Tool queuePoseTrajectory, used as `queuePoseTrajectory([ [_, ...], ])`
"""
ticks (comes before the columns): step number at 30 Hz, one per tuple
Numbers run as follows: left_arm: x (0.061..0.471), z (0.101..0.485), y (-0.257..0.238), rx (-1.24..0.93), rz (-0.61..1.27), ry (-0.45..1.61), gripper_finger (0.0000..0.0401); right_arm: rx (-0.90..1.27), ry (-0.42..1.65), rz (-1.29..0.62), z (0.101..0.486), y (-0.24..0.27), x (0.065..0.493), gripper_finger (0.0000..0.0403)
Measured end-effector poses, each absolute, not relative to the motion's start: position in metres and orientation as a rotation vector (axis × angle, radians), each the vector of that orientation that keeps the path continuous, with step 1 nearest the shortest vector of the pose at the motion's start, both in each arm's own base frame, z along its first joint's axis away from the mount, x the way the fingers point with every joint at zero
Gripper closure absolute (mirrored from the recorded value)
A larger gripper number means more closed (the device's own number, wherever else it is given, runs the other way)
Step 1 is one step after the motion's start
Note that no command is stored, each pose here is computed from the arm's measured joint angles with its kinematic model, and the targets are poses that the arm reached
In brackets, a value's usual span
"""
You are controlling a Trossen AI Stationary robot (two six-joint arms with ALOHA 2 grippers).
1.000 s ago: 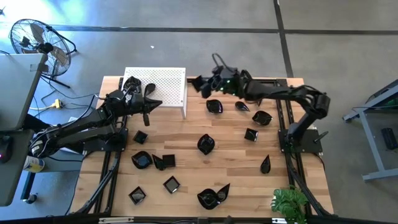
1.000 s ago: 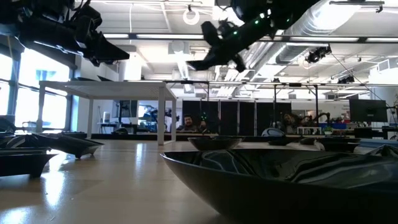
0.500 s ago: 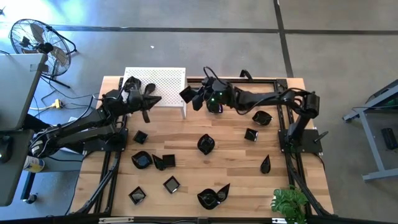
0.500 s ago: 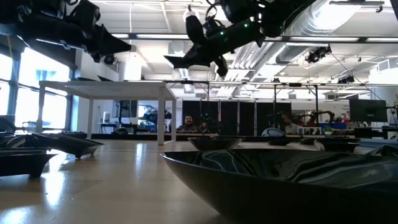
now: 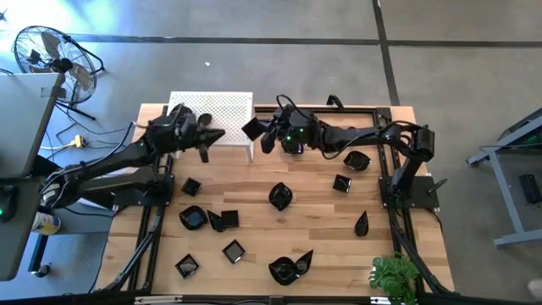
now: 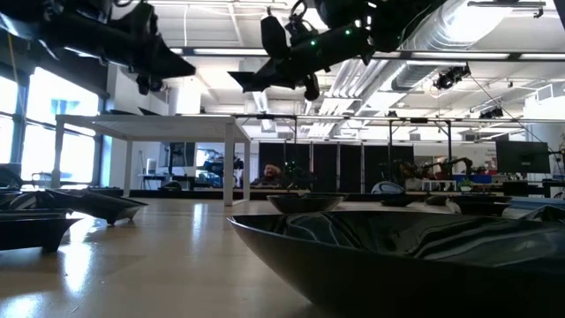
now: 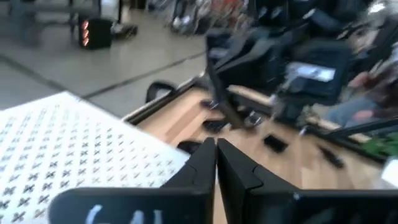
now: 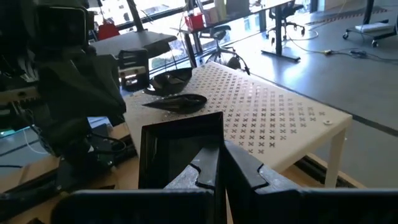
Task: Pick & Place Mini shaped plates
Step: Put the black square plate on the shelf
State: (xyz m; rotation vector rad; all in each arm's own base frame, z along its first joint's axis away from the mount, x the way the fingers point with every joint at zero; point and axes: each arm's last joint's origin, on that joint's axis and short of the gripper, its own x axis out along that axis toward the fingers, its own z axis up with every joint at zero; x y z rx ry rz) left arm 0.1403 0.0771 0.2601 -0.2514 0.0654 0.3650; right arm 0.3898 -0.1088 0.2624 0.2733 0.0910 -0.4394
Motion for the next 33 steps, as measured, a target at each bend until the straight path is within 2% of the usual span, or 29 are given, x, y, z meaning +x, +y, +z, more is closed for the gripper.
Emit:
queuePoseTrajectory([
  [6, 0.167, 0.271, 0.078, -0.253, 0.375, 0.109, 0.0320, 0.255, 0.007, -0.417, 0.262, -0.107, 0.396, 0.0394],
  [10, 0.180, 0.276, 0.076, -0.243, 0.414, 0.111, 0.0300, 0.237, -0.041, -0.421, 0.266, -0.104, 0.398, 0.0394],
  [16, 0.190, 0.287, 0.069, -0.250, 0.396, 0.024, 0.0298, 0.212, -0.067, -0.425, 0.269, -0.100, 0.399, 0.0394],
  [33, 0.189, 0.287, 0.071, -0.303, 0.482, 0.003, 0.0300, 0.196, -0.113, -0.401, 0.274, -0.092, 0.401, 0.0394],
])
